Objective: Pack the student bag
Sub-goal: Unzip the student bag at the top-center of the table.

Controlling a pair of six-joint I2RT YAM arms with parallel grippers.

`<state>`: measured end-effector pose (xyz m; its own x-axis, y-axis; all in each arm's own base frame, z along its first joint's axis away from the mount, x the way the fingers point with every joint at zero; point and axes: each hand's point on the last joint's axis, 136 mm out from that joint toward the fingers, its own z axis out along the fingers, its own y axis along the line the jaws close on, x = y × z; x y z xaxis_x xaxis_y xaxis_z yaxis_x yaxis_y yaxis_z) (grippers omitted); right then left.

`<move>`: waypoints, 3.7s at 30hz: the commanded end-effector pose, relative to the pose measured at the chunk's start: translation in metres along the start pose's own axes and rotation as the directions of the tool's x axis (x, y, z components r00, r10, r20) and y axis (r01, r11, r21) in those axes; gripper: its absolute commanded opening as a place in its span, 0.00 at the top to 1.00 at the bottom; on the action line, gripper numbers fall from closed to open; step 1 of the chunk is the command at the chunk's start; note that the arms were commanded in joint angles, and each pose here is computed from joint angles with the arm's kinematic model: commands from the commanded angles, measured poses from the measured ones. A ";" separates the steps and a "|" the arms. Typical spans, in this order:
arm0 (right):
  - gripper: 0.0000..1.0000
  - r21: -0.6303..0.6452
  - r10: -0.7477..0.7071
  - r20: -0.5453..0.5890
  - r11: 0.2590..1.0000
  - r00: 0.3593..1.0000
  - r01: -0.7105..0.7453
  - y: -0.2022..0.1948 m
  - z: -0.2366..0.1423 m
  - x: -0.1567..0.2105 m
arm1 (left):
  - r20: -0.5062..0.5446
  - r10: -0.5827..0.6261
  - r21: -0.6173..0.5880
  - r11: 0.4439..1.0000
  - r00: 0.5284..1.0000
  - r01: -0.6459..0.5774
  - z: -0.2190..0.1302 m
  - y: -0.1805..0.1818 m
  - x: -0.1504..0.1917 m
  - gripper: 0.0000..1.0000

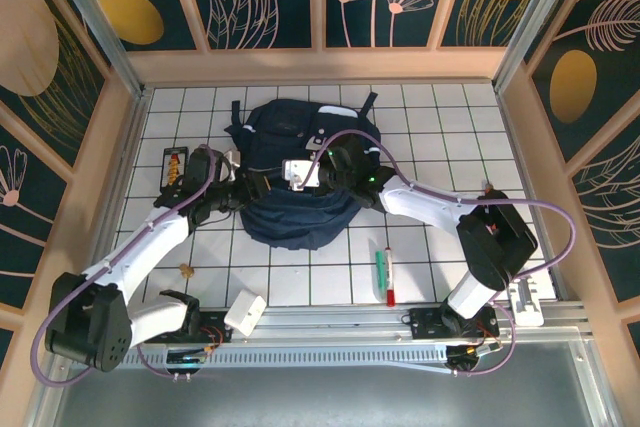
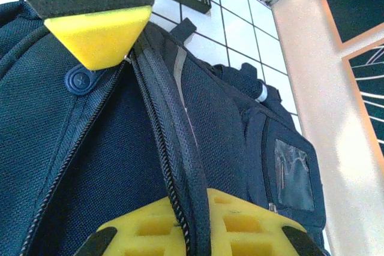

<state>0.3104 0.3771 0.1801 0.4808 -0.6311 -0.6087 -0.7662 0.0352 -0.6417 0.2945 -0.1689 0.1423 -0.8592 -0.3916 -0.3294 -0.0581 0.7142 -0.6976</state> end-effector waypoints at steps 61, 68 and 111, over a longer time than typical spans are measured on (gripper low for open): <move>1.00 -0.011 -0.187 0.290 0.980 0.939 0.199 -0.011 -0.096 -0.040 | 0.123 0.967 -0.123 0.239 0.224 -0.963 0.029 0.023 -0.115 1.00; 1.00 0.010 -0.208 0.278 0.977 0.938 0.214 -0.007 -0.095 -0.037 | 0.226 0.971 -0.110 0.104 0.077 -0.988 0.024 0.006 -0.124 1.00; 0.55 0.279 0.112 -0.234 0.959 0.966 -0.043 -0.038 0.023 -0.042 | 0.439 0.710 0.143 0.551 0.551 -0.823 -0.036 -0.042 -0.080 1.00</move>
<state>0.3161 0.4051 0.2006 0.3161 -0.8032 -0.5048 -0.6848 0.1750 -0.7074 0.3553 -0.1389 0.1855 -0.3872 0.0766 -0.9188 0.6971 0.6766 -0.2374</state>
